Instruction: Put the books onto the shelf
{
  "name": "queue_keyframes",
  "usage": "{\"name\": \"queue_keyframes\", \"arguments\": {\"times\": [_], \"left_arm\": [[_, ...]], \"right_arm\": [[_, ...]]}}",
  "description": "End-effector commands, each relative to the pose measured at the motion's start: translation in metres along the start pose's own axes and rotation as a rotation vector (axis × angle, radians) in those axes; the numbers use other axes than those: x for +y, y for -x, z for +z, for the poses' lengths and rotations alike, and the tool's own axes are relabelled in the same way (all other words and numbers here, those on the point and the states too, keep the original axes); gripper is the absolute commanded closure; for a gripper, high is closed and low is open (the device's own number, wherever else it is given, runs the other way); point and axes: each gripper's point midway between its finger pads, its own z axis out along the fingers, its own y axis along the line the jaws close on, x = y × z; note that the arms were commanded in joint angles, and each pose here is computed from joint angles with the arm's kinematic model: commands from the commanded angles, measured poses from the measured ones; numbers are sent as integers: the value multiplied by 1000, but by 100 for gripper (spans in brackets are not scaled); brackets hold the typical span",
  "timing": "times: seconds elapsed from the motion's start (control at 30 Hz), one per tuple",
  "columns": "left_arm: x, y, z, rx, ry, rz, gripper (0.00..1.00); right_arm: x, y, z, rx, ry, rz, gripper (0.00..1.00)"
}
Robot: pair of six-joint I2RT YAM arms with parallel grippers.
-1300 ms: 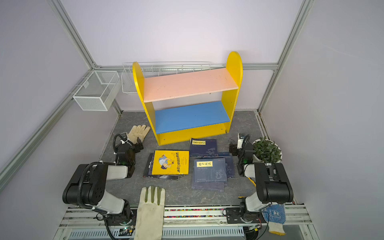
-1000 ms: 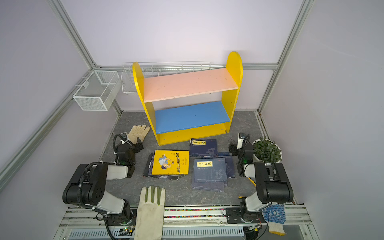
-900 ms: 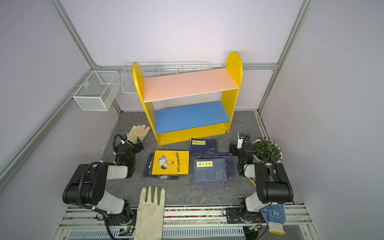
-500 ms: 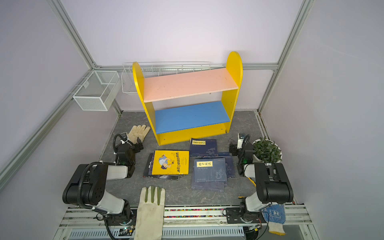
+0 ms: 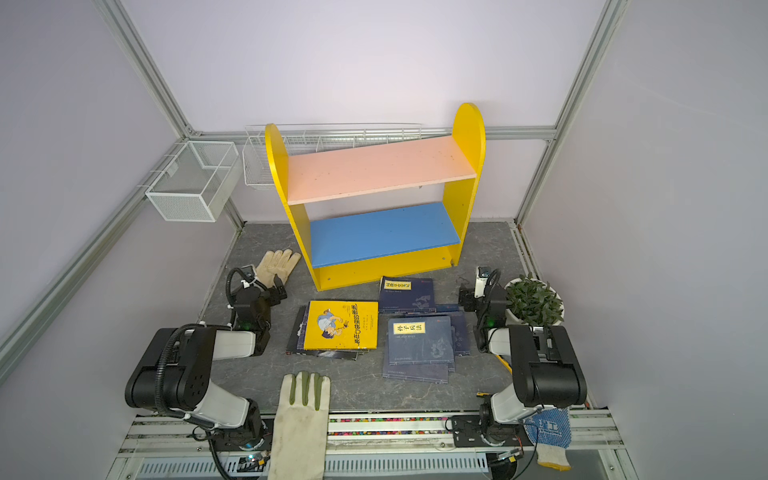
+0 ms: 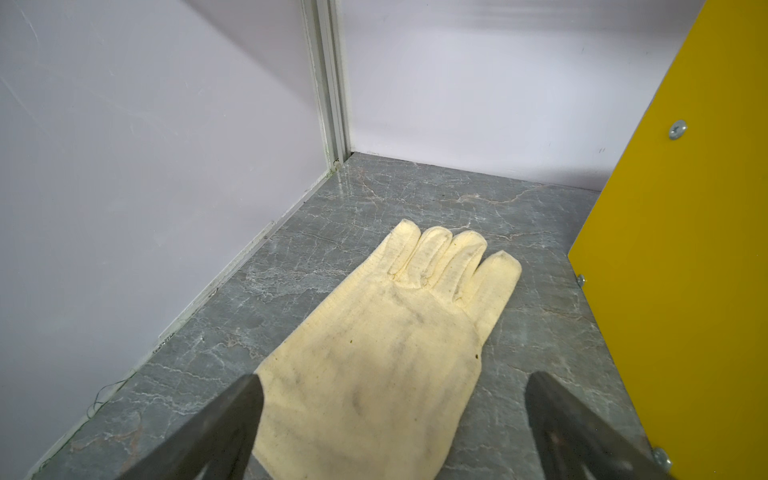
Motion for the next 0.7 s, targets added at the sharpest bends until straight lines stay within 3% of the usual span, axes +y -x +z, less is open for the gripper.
{"name": "queue_keyframes", "arguments": {"times": [0.0,0.07,0.13,0.23,0.3,0.4,0.5,0.6,0.67], "left_arm": [[-2,-4,0,5,-10,12,1],[-2,-4,0,9,-12,11,1],[-3,2,1,2,-13,14,1],[3,30,5,90,63,30,1],[24,46,2,151,202,-17,1],[47,59,-15,110,328,-107,1],[52,51,-37,101,333,-233,1],[38,36,-63,153,359,-273,1],[4,38,-80,162,293,-169,1]], "right_arm": [[0,6,0,-19,9,4,12],[0,6,-1,-21,9,3,10],[3,11,-1,-30,27,-6,1],[-3,24,-2,41,-10,7,10],[-5,37,-5,82,-42,11,11],[-5,50,-12,117,-83,77,12],[13,59,-19,130,-96,95,13],[42,58,-30,208,-69,108,13],[70,55,-41,247,2,127,13]]}}
